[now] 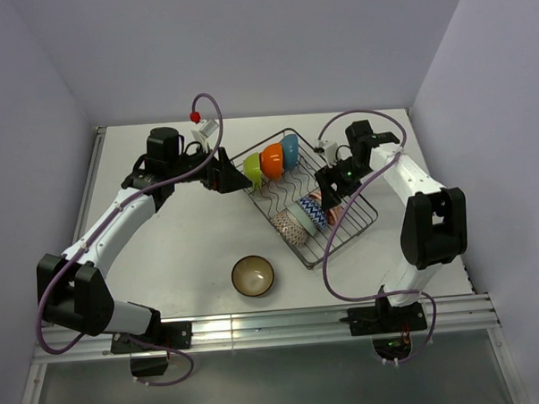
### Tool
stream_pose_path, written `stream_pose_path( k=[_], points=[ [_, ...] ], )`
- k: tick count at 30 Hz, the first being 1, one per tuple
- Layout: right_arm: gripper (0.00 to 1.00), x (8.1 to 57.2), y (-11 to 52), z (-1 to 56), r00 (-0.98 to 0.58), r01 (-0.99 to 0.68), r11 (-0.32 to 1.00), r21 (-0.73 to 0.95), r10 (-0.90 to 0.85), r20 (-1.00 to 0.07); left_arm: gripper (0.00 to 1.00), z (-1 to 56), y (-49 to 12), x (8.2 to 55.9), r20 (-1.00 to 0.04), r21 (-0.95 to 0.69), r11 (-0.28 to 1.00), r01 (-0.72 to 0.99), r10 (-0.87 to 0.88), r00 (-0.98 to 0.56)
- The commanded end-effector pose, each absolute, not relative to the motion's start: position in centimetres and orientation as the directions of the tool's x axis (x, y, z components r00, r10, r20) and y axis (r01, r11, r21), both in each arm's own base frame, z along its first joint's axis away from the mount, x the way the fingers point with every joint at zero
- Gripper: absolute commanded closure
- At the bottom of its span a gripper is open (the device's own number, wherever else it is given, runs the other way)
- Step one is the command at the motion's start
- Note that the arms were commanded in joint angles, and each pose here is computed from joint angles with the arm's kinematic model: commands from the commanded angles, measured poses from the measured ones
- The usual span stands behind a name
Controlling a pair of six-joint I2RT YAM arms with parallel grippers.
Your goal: Load the bowls into the dish rack
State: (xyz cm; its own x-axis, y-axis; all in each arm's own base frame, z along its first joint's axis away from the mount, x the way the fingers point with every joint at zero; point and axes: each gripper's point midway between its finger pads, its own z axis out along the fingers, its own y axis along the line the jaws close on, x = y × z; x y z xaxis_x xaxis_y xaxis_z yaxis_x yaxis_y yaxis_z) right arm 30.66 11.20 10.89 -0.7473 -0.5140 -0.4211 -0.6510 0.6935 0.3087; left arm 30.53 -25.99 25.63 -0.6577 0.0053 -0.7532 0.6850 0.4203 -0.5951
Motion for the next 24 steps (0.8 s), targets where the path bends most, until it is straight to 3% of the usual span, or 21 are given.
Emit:
stream_pose_path(
  k=[1,2,4,16,24],
  points=[
    [0.26,30.1,12.4,11.5,-0.735,-0.667,0.667,0.332,-0.517,-0.439,0.00,27.4,-26.0,30.0,-0.798,-0.552,0.392,0.736,0.006,-0.602],
    [0.16,30.2,12.6,11.9,-0.734,-0.667,0.665,0.336,-0.511,-0.446,0.01,27.5,-26.0,29.9,-0.801,-0.548,0.388,0.741,0.010,-0.598],
    [0.12,29.9,12.7,12.2,-0.741,-0.661,0.662,0.353,-0.506,-0.441,0.00,27.2,-26.0,29.6,-0.812,-0.529,0.388,0.755,0.029,-0.583],
    [0.05,29.3,13.7,14.0,-0.744,-0.664,0.624,0.412,-0.498,-0.446,0.00,23.7,-25.2,27.0,-0.849,-0.393,0.368,0.843,0.206,-0.486],
    [0.00,30.2,13.4,13.2,-0.765,-0.638,0.657,0.401,-0.485,-0.423,0.02,17.9,-25.1,22.4,-0.838,-0.186,0.229,0.955,0.470,-0.276]
  ],
)
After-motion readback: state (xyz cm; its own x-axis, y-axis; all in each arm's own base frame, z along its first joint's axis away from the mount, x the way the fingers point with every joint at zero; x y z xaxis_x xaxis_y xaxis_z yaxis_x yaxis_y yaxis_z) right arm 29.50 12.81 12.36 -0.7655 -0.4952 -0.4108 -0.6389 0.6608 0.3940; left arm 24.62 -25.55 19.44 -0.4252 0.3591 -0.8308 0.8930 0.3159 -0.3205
